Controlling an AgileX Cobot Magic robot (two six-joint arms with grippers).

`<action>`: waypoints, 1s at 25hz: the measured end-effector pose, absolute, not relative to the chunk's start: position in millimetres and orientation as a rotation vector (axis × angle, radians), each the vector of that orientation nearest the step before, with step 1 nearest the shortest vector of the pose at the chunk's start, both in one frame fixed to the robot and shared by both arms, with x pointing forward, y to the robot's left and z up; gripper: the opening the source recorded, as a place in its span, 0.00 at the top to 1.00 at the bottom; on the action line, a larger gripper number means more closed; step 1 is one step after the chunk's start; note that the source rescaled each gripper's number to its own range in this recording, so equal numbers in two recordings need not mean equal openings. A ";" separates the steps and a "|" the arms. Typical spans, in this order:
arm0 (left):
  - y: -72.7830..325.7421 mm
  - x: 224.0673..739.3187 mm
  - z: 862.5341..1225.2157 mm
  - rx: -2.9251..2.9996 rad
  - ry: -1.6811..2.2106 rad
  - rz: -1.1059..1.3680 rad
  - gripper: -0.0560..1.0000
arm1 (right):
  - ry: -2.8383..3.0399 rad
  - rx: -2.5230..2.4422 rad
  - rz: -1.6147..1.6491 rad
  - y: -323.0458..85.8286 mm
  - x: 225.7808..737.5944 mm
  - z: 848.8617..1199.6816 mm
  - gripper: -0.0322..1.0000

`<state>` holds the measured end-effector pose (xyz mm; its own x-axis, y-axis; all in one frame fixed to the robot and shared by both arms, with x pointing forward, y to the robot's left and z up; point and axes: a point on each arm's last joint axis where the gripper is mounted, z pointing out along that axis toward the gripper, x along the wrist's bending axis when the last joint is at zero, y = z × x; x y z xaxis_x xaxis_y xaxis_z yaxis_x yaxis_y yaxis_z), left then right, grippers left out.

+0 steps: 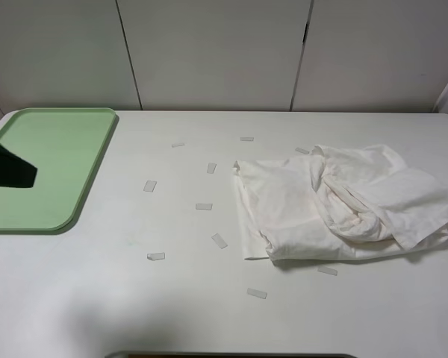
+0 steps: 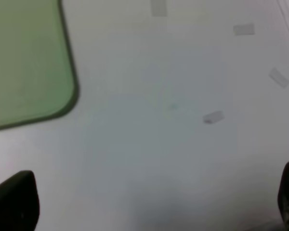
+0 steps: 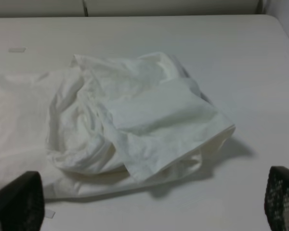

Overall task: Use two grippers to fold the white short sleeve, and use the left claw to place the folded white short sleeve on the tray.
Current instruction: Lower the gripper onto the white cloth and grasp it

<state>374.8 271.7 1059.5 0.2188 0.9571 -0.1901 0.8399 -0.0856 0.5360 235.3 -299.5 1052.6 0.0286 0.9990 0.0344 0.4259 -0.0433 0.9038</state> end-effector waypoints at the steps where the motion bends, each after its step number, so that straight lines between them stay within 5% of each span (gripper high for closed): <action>1: 268.8 381.0 1056.4 1.959 1.649 0.259 0.00 | 1.491 1.568 0.982 -299.5 235.3 1052.6 0.00; 12: 208.4 452.3 1028.2 2.019 1.558 0.078 0.00 | 1.491 1.568 0.982 -299.5 235.3 1052.6 0.00; 16: 158.0 477.6 1004.5 2.041 1.549 0.016 0.00 | 1.491 1.568 0.982 -299.5 235.3 1052.6 0.00; 25: 95.6 489.8 954.9 1.982 1.614 -0.014 0.00 | 1.491 1.568 0.982 -299.5 235.3 1052.6 0.00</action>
<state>489.8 95.6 954.9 0.2687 0.8947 -0.3568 0.9010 -0.1024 0.4216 235.3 -299.5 1052.6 0.0286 0.9990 0.0344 0.4259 -0.0433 0.9038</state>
